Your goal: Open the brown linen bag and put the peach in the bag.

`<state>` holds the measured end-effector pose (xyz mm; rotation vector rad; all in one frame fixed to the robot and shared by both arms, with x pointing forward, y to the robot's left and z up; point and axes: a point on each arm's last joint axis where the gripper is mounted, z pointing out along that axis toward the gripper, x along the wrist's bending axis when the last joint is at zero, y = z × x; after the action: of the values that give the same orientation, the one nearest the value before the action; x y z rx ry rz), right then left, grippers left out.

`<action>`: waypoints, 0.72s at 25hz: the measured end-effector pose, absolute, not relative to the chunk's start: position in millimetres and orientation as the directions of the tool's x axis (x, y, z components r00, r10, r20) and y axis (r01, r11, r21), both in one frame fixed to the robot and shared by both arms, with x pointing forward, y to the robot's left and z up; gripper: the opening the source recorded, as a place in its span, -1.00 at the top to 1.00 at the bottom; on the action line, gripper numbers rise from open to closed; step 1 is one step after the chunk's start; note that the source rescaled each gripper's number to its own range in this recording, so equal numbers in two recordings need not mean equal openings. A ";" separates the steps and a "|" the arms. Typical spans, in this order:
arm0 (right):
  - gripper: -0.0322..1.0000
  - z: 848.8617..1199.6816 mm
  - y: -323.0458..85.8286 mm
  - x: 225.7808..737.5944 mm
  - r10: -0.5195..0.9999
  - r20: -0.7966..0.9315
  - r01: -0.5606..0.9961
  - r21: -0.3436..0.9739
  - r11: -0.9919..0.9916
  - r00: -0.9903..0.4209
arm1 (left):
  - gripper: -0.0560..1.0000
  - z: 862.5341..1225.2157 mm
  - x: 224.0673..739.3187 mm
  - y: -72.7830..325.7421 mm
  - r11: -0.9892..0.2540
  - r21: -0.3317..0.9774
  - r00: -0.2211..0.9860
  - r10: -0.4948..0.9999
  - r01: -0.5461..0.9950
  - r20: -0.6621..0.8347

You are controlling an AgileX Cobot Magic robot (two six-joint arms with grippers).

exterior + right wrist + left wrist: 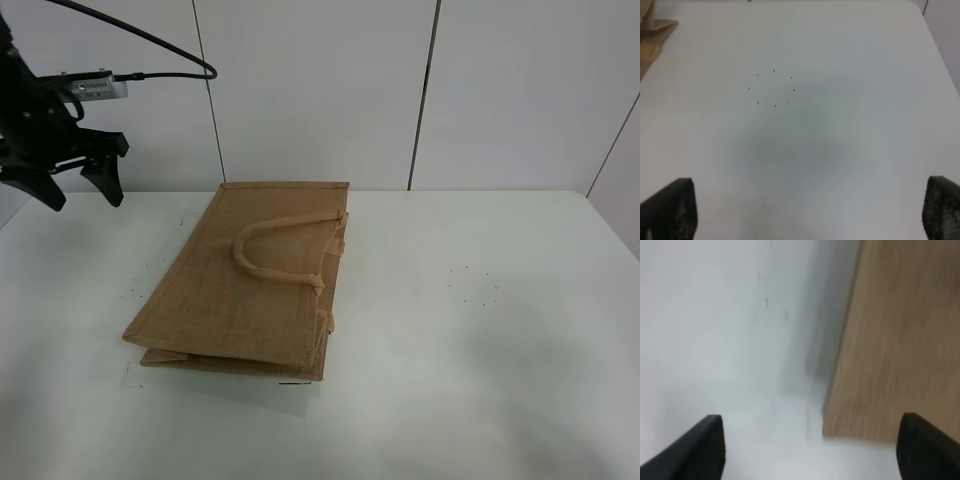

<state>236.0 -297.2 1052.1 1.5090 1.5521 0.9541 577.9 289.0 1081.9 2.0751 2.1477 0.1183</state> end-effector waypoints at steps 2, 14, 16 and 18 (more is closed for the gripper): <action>-1.00 1052.1 -297.2 236.0 1.000 -0.019 0.435 0.900 0.024 -0.016 | -1.00 1087.2 539.4 289.3 0.031 0.156 -0.023 0.998 0.987 -0.053; -1.00 1052.1 -297.2 236.0 1.000 -0.019 0.435 0.900 0.024 -0.016 | -1.00 1049.6 335.4 295.9 0.016 0.283 -0.005 0.999 0.959 -0.042; -1.00 1052.1 -297.2 236.0 1.000 -0.019 0.435 0.900 0.024 -0.016 | -1.00 1039.5 313.7 296.6 0.017 0.373 -0.001 0.999 0.928 -0.044; -1.00 1052.1 -297.2 236.0 1.000 -0.019 0.435 0.900 0.024 -0.016 | -1.00 1033.5 296.3 297.1 0.018 0.449 0.002 0.999 0.893 -0.046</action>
<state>236.0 -297.2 1052.1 1.5090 1.5521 0.9541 296.3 297.1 1033.5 1.9359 1.9523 0.4169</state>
